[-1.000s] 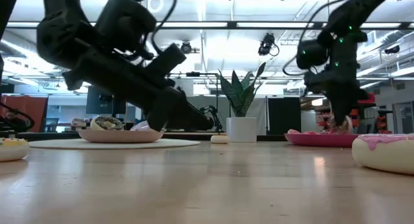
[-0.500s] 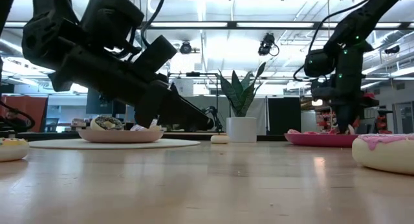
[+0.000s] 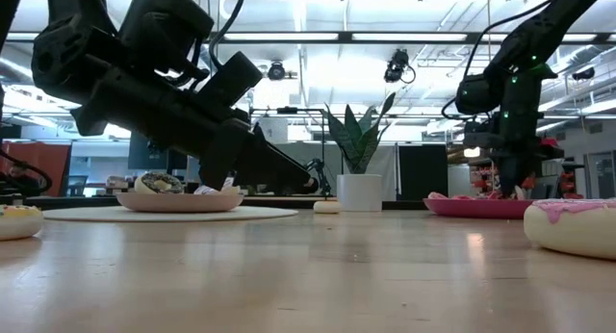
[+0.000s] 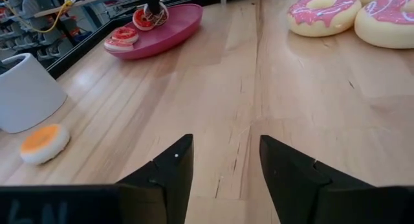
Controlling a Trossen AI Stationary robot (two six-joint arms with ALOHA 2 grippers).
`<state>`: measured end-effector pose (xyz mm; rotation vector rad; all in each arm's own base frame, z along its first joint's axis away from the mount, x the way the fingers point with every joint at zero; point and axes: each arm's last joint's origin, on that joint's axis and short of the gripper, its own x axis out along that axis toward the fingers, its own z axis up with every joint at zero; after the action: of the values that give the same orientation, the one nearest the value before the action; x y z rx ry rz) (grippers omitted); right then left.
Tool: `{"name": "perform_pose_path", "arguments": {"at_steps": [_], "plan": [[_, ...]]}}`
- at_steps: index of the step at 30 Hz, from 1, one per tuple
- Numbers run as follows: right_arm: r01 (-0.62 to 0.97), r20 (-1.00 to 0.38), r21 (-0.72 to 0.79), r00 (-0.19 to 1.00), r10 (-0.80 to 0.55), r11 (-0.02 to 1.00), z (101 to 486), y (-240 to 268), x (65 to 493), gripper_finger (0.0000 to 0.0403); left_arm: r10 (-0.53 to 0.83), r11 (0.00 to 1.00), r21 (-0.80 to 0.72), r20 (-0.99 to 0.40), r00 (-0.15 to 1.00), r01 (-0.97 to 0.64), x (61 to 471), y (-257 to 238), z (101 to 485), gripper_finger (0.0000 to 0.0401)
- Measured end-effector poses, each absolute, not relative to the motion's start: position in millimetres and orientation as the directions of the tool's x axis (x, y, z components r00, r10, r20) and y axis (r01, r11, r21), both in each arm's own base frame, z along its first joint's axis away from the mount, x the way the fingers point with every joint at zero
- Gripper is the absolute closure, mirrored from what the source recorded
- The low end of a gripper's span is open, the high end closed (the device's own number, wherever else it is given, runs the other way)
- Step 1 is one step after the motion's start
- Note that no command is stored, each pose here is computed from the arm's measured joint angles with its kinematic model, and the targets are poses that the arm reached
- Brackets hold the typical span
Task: Pick & Place donuts
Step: Put the small brown donut on the red plate
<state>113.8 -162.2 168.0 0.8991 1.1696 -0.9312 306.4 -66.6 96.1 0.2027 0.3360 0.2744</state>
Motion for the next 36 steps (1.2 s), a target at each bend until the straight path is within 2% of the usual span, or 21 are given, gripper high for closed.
{"name": "perform_pose_path", "arguments": {"at_steps": [5,17,23,30,36], "plan": [[0.905,-0.97,0.201,0.237,-0.051,0.374,168,-160,117,0.038,0.297,0.943,0.24,-0.296,0.908,-0.231,306,-67,96,0.022],[0.926,-0.985,0.13,0.162,-0.063,0.353,159,-155,111,0.0376,0.297,0.944,0.233,-0.295,0.908,-0.233,306,-67,96,0.022],[0.909,-0.975,0.2,0.222,-0.019,0.365,159,-154,113,0.0371,0.297,0.944,0.232,-0.295,0.908,-0.233,306,-67,96,0.022],[0.897,-0.965,0.212,0.254,-0.059,0.389,169,-161,118,0.0375,0.296,0.945,0.228,-0.289,0.911,-0.235,307,-67,97,0.022],[0.899,-0.969,0.209,0.245,-0.045,0.384,161,-157,115,0.0376,0.296,0.945,0.228,-0.289,0.91,-0.234,307,-67,97,0.022]]}}
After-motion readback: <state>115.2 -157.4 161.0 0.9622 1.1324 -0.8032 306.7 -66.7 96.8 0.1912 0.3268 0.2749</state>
